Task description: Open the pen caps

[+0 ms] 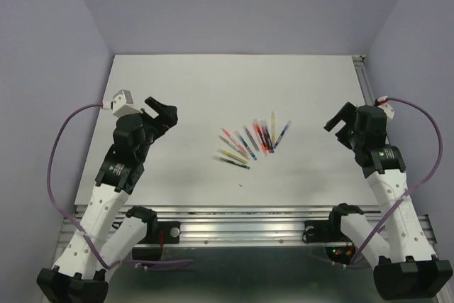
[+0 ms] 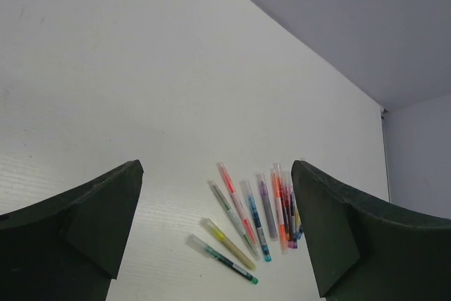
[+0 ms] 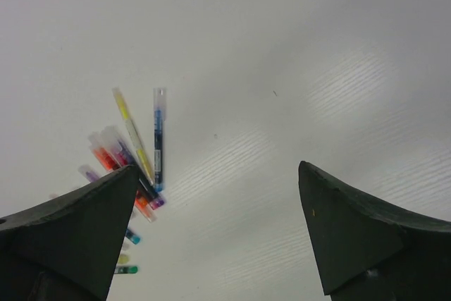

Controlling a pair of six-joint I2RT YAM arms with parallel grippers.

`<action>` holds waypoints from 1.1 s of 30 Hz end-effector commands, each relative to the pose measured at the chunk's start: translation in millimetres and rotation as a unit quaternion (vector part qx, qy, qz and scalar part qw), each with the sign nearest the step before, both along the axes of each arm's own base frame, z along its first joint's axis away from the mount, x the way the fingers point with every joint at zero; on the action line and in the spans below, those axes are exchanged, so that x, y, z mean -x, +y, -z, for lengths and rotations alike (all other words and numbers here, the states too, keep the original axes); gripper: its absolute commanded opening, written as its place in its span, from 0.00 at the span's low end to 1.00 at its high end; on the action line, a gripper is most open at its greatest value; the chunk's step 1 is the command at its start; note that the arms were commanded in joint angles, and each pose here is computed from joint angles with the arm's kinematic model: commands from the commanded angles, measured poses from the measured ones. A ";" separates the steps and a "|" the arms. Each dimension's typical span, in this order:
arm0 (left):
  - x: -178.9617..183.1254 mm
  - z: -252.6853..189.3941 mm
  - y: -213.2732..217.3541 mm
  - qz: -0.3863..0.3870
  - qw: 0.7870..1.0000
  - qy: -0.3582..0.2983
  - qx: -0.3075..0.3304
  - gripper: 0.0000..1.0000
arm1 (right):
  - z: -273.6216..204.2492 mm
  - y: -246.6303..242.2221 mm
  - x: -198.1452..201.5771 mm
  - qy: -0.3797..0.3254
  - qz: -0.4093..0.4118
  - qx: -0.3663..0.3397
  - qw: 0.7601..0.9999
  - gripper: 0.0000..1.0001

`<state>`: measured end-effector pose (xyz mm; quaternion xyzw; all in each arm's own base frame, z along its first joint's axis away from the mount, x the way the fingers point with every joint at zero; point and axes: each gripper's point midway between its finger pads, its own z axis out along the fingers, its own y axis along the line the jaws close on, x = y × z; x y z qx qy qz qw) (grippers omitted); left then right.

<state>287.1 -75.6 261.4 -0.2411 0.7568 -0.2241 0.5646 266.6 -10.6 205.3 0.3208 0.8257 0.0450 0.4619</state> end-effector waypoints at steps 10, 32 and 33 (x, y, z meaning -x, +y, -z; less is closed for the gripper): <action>-3.7 0.7 -10.7 0.021 1.000 -0.015 0.019 0.99 | -33.6 24.0 -29.8 -0.100 -0.085 -0.005 0.991 1.00; -10.0 18.3 -8.2 0.006 1.000 -0.001 0.019 0.99 | 106.3 106.1 -106.0 0.132 -0.082 0.078 0.985 1.00; -9.9 16.8 -7.6 0.005 1.000 -0.001 0.018 0.99 | 106.7 107.8 -108.8 0.139 -0.078 0.082 0.984 1.00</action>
